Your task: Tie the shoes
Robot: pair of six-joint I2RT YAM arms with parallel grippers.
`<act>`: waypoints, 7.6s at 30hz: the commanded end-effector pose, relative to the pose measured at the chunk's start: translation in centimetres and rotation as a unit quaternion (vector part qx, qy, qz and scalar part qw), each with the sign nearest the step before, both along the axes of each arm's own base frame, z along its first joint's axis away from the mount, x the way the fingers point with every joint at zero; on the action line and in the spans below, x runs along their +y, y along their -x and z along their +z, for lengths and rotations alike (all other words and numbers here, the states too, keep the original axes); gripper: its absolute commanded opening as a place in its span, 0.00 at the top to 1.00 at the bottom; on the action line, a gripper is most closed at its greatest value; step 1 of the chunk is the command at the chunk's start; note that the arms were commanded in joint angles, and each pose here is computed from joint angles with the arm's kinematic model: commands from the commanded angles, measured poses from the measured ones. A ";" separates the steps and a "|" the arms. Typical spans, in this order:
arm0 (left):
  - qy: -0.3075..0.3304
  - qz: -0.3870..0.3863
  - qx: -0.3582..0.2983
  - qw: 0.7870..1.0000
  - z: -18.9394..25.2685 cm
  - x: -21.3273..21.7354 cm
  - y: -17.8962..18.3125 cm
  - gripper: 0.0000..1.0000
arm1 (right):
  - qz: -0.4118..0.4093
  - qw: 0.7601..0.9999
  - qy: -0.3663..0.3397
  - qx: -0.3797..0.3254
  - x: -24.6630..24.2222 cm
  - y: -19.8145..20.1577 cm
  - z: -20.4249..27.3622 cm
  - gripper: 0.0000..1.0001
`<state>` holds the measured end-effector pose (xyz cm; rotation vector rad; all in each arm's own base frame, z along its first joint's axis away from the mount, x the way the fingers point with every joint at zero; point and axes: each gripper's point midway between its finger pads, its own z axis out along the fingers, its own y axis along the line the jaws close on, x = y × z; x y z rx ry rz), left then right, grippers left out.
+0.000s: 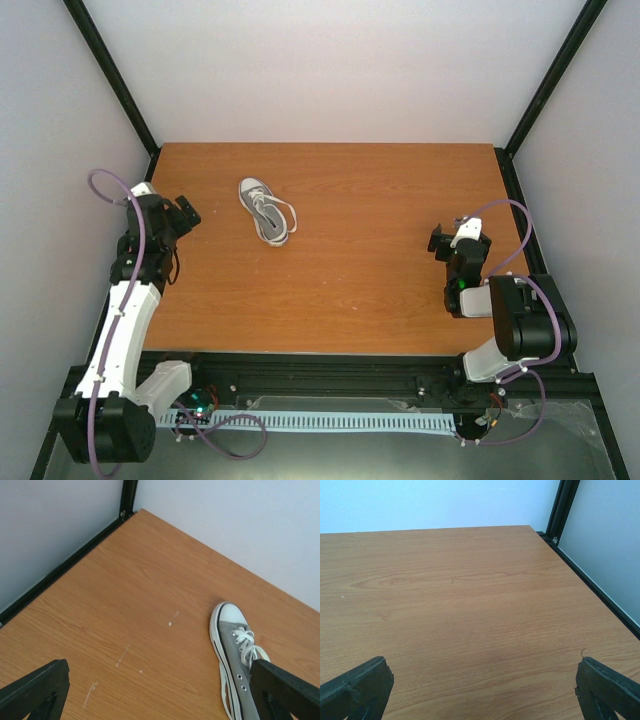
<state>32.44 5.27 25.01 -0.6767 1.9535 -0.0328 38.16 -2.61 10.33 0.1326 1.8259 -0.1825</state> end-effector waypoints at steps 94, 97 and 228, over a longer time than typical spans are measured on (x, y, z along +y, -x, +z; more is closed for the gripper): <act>0.192 -0.421 0.059 0.885 -5.2 -25.8 0.4 0.99 | 0.255 0.951 -0.174 -0.006 10.0 2.1 11.1 0.00; 0.160 -0.368 0.109 0.910 -8.6 -23.8 0.1 0.99 | 0.297 0.939 -0.175 0.012 11.9 2.0 10.4 0.00; 0.128 -0.432 0.354 0.820 -20.6 -25.1 12.0 0.48 | 0.144 0.977 -0.043 0.154 20.4 4.9 5.3 0.97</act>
